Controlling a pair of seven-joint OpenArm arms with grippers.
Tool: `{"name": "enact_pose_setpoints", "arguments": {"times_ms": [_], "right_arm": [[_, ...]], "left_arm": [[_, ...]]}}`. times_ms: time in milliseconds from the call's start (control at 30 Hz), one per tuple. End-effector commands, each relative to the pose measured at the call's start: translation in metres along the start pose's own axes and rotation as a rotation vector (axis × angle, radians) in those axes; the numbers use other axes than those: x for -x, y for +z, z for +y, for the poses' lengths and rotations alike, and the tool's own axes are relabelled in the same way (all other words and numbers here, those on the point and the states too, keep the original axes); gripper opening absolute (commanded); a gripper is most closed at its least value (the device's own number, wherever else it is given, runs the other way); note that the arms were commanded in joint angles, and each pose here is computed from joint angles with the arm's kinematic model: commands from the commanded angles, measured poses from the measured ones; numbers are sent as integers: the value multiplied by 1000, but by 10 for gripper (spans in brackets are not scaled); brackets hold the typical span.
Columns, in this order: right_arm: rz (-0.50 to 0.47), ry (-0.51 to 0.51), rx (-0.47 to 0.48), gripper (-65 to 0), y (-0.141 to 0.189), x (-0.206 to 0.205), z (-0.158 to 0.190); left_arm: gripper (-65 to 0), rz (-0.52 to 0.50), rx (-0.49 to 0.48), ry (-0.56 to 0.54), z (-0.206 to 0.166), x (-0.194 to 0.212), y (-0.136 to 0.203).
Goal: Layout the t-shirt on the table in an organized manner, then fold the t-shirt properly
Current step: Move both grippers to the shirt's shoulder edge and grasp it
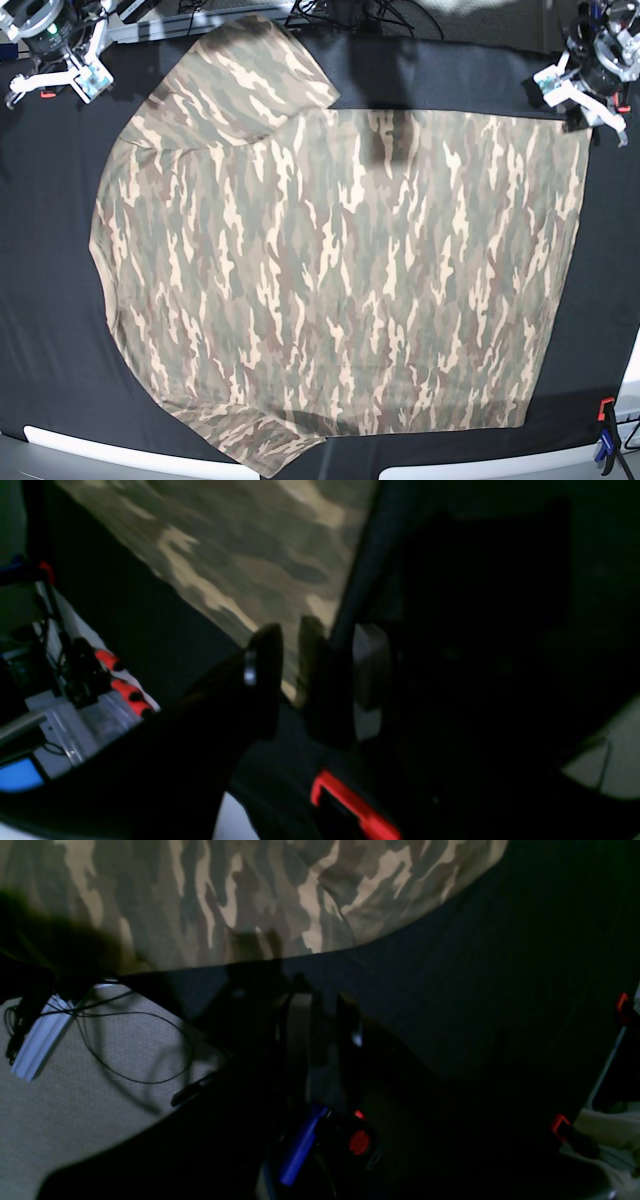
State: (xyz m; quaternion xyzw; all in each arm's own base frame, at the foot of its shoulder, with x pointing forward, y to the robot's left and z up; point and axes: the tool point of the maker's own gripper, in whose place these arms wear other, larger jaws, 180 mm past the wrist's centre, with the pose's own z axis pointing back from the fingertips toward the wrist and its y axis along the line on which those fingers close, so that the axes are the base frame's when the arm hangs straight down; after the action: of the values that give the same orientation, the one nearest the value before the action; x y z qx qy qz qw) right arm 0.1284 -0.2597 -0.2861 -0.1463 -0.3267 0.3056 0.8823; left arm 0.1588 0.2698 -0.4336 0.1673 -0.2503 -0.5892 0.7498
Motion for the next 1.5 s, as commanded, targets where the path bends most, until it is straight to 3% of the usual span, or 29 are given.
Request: {"name": "enact_pose_setpoints", "arguments": {"times_ms": [0,667,833,967,1133,1467], "right_arm": [[-26,9,2,-556,3,-7,-1],[-27,9,3,-556,2,-8,-2],[-34,15,6,-556,3,-9,-2],[-49,19,8,-540,3,-11,-2],[-74,132,72,-352,3,-17,-13],[-199,491,83,-351,-1,-45,-2]], "left_arm": [[-432,24,-9,-11,7,8,-1],[-442,5,-46,4,28,16,-16],[-641,3,-37,9,24,19,-17],[-650,-38,-32,8,22,12,-16],[-650,-58,-33,7,23,9,-16],[-650,-58,-32,7,22,9,-16]]}}
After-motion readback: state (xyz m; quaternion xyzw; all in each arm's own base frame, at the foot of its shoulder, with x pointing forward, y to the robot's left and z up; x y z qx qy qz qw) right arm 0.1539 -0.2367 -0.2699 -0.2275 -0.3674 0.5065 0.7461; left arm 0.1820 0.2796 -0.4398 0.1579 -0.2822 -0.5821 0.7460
